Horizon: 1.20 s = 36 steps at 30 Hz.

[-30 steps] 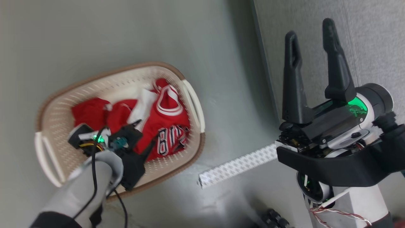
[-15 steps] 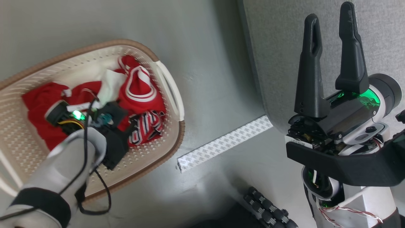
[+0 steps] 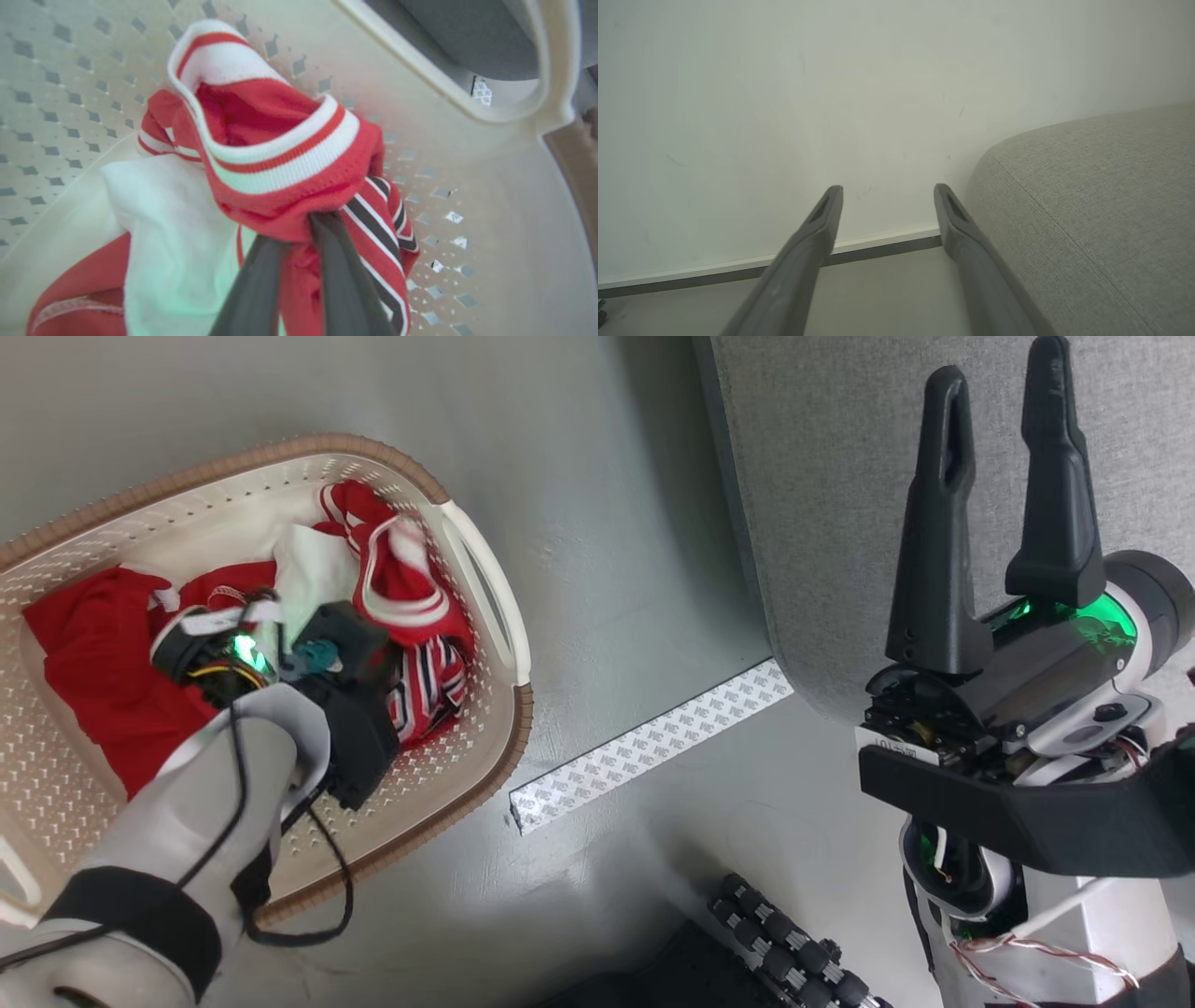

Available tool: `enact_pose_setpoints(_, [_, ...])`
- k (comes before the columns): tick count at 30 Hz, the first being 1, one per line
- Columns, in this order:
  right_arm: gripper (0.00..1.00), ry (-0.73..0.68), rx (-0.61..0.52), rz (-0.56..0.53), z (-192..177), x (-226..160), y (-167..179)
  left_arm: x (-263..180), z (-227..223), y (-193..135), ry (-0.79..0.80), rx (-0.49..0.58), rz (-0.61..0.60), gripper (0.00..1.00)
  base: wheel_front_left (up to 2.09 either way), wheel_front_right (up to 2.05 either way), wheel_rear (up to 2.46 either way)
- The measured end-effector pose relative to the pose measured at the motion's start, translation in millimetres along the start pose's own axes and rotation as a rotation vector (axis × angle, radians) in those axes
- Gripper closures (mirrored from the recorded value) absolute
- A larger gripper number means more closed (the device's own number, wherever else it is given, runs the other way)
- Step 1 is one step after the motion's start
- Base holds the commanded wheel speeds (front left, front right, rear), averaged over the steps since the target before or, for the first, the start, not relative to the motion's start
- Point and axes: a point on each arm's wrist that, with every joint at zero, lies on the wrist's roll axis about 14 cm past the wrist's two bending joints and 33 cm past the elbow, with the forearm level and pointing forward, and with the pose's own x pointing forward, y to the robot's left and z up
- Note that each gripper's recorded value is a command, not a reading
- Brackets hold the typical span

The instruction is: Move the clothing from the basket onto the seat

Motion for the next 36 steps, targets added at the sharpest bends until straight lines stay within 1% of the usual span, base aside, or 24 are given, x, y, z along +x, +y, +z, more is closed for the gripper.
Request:
enact_pose_setpoints(7, [0.0, -0.006, -0.008, 0.009, 1.5, 3.7, 2.0, -11.3, 31.7, 12.7, -0.09, -0.027, 0.036, 1.0, 0.0, 0.0, 0.0])
enact_pose_setpoints(13, [0.0, -0.015, -0.013, 0.022, 7.8, 2.7, 8.9, -28.0, 47.2, 8.6, -0.135, -0.05, 0.061, 1.0, 0.0, 0.0, 0.0])
enact_pose_setpoints(17, [0.0, -0.031, -0.016, 0.037, 17.7, 2.2, 16.3, -46.5, 68.2, 7.9, -0.197, -0.065, 0.109, 1.0, 0.0, 0.0, 0.0])
enact_pose_setpoints(20, [0.0, -0.042, -0.027, 0.047, 26.7, -0.5, 22.6, -64.0, 87.8, 5.1, -0.262, -0.089, 0.145, 1.0, 0.0, 0.0, 0.0])
enact_pose_setpoints(21, [0.0, -0.047, -0.036, 0.053, 32.4, -3.0, 26.7, -77.6, 98.1, 2.8, -0.299, -0.103, 0.169, 1.0, 0.0, 0.0, 0.0])
enact_pose_setpoints(28, [0.0, -0.07, -0.051, 0.085, 53.9, -15.2, 45.1, -125.4, 127.6, -10.7, -0.398, -0.115, 0.256, 1.0, 0.0, 0.0, 0.0])
enact_pose_setpoints(36, [0.0, -0.086, -0.048, 0.137, 75.7, -35.5, 67.2, -184.6, 172.3, -23.1, -0.539, -0.067, 0.36, 1.0, 0.0, 0.0, 0.0])
